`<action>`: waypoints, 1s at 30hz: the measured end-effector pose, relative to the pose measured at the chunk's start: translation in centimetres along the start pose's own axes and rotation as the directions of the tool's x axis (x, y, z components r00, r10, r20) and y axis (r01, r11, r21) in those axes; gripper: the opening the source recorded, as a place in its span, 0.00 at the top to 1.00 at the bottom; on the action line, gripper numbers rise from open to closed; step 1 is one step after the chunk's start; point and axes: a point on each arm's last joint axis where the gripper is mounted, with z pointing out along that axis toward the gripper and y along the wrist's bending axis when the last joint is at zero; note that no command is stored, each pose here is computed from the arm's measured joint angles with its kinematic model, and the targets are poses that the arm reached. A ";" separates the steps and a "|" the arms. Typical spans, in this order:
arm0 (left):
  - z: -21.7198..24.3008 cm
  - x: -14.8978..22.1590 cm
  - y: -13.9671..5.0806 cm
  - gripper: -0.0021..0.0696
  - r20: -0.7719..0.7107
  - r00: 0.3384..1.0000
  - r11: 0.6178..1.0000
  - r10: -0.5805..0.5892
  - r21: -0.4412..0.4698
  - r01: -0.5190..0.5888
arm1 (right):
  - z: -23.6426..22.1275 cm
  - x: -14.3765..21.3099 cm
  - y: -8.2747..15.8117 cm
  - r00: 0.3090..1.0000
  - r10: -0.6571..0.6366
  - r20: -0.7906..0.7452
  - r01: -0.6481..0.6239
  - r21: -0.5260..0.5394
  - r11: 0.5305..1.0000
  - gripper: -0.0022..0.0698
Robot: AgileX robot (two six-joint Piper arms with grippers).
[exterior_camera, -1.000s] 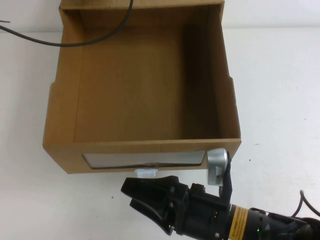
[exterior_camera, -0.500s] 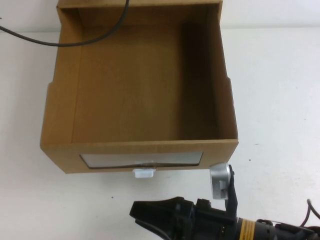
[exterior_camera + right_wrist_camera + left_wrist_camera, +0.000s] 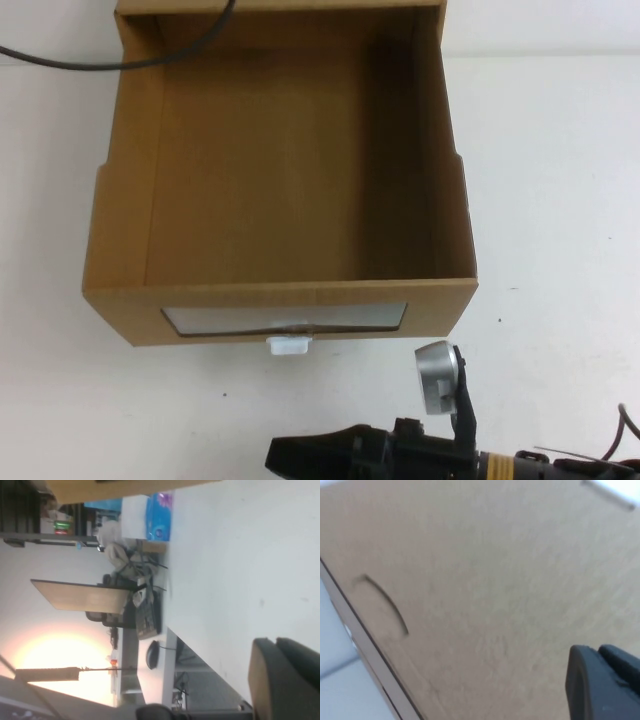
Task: Open the shoe box
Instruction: 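Pull the top drawer of the cardboard box fully open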
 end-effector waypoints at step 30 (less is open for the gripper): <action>-16.5 -1.6 -6.3 0.97 0.055 0.998 0.962 -0.017 -0.271 0.032 | -10.2 2.5 7.9 0.934 -0.312 0.174 0.340 -0.165 0.926 0.99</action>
